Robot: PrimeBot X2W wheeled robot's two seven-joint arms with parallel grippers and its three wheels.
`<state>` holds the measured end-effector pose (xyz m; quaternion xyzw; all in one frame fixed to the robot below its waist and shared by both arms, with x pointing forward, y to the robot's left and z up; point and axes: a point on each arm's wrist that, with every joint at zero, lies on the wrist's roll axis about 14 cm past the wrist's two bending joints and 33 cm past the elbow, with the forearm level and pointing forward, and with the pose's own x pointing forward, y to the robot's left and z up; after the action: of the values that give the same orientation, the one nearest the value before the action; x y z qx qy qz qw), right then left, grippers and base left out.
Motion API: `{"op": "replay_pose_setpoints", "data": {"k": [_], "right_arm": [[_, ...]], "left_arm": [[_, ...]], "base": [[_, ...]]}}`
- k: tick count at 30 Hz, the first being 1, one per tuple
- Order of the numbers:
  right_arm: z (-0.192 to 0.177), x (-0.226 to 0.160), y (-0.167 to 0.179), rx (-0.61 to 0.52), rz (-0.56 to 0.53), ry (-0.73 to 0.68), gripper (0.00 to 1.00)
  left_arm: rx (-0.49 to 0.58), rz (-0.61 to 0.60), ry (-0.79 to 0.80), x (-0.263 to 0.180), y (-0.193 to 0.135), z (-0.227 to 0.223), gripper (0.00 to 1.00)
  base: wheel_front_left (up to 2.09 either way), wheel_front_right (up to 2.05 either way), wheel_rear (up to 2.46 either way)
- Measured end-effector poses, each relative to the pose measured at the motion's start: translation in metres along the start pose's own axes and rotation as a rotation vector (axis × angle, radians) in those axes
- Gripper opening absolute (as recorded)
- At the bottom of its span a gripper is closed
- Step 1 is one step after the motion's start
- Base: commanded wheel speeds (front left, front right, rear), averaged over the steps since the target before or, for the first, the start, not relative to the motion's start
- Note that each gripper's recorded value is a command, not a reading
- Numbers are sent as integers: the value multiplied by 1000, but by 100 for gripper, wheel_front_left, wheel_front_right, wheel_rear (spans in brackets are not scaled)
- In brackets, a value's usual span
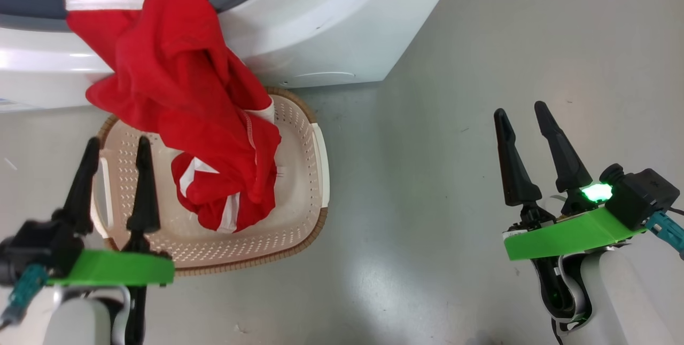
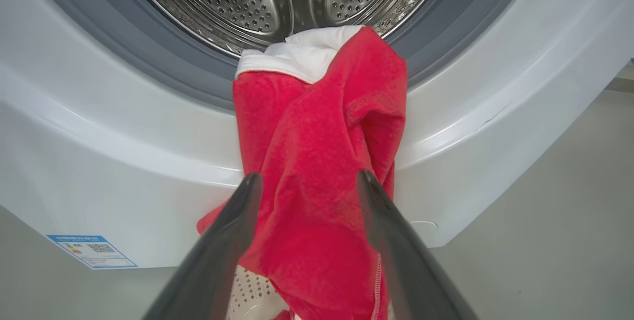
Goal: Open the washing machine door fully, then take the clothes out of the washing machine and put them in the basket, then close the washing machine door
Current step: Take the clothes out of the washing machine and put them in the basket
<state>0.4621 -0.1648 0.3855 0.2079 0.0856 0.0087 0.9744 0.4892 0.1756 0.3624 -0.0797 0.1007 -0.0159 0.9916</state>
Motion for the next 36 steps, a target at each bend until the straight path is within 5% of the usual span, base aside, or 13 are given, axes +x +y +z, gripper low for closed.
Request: {"op": "replay_pose_setpoints", "data": {"k": [24, 36], "right_arm": [[-4, -1, -3, 2, -9, 11, 100], [-17, 4, -3, 10, -6, 38, 100]], "left_arm": [[18, 13, -26, -12, 4, 8, 100], [0, -85, -44, 43, -16, 17, 100]], "base": [[0, 0, 0], [0, 0, 0]]}}
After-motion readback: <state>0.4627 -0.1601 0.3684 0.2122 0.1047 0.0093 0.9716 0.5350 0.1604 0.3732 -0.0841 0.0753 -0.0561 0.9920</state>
